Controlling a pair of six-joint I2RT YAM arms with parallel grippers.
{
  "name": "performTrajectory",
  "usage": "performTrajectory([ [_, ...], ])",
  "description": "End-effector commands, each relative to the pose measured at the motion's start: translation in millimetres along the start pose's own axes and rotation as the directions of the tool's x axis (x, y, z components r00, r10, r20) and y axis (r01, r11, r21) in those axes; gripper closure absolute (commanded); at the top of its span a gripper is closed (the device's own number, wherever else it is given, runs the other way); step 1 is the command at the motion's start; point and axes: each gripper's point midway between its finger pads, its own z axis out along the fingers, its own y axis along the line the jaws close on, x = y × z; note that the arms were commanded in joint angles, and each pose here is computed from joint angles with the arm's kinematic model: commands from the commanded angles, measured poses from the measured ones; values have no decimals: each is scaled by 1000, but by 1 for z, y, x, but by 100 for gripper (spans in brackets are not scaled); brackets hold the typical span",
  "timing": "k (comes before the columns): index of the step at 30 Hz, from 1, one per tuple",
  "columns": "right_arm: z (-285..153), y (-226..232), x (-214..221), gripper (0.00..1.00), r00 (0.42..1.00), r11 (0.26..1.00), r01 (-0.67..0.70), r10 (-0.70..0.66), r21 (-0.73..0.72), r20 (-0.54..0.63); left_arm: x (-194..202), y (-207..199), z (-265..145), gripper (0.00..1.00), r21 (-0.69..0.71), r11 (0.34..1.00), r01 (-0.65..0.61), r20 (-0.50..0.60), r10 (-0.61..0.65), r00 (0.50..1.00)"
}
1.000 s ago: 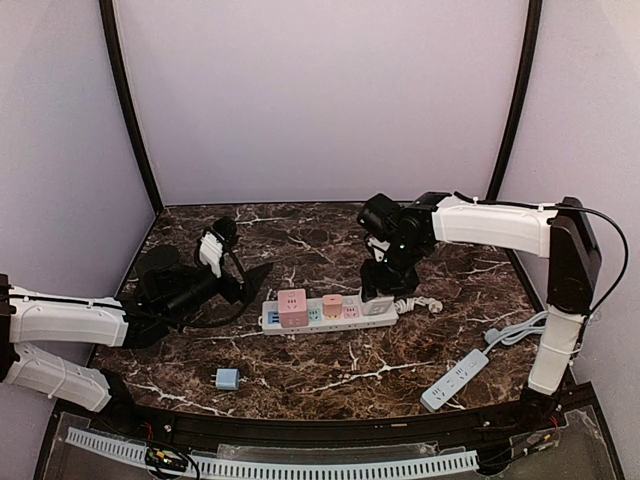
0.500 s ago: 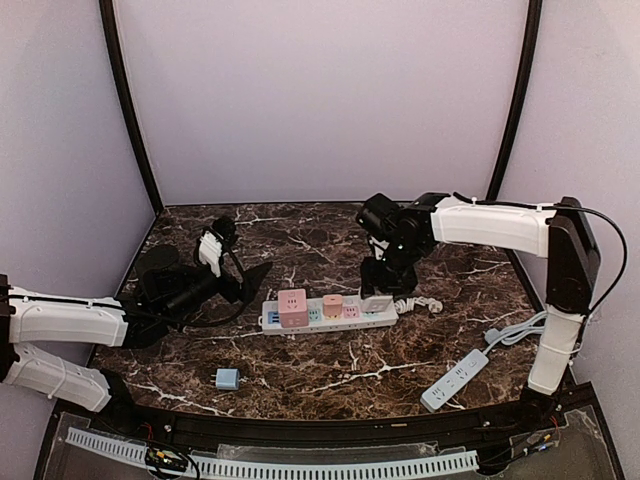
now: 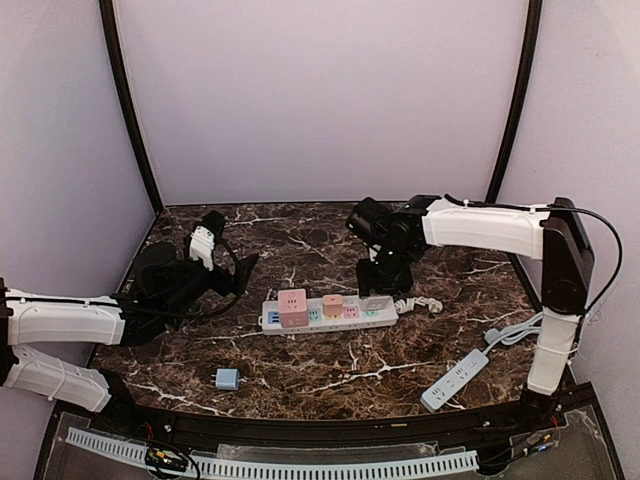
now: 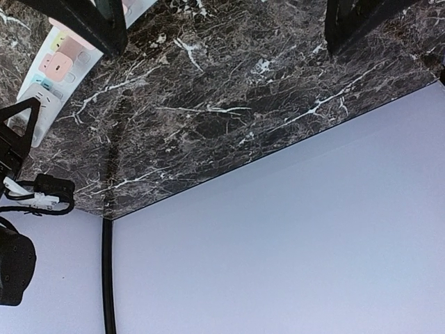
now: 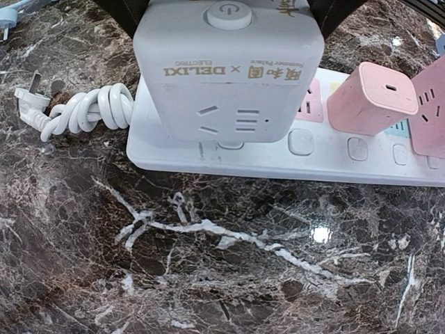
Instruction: Insert the plug
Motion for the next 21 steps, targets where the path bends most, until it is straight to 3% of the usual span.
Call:
performTrajectory([
  [1, 1, -16, 9, 100, 999, 995, 25, -22, 97, -30, -6, 8, 1, 1, -34, 999, 16, 8, -16, 1000],
  [15, -9, 18, 1, 100, 998, 998, 41, -44, -57, -42, -8, 5, -1, 1, -16, 1000, 21, 12, -21, 1000],
  [21, -9, 13, 0, 100, 999, 999, 28, -29, -24, -42, -9, 2, 0, 1, 0, 1000, 28, 17, -28, 999],
])
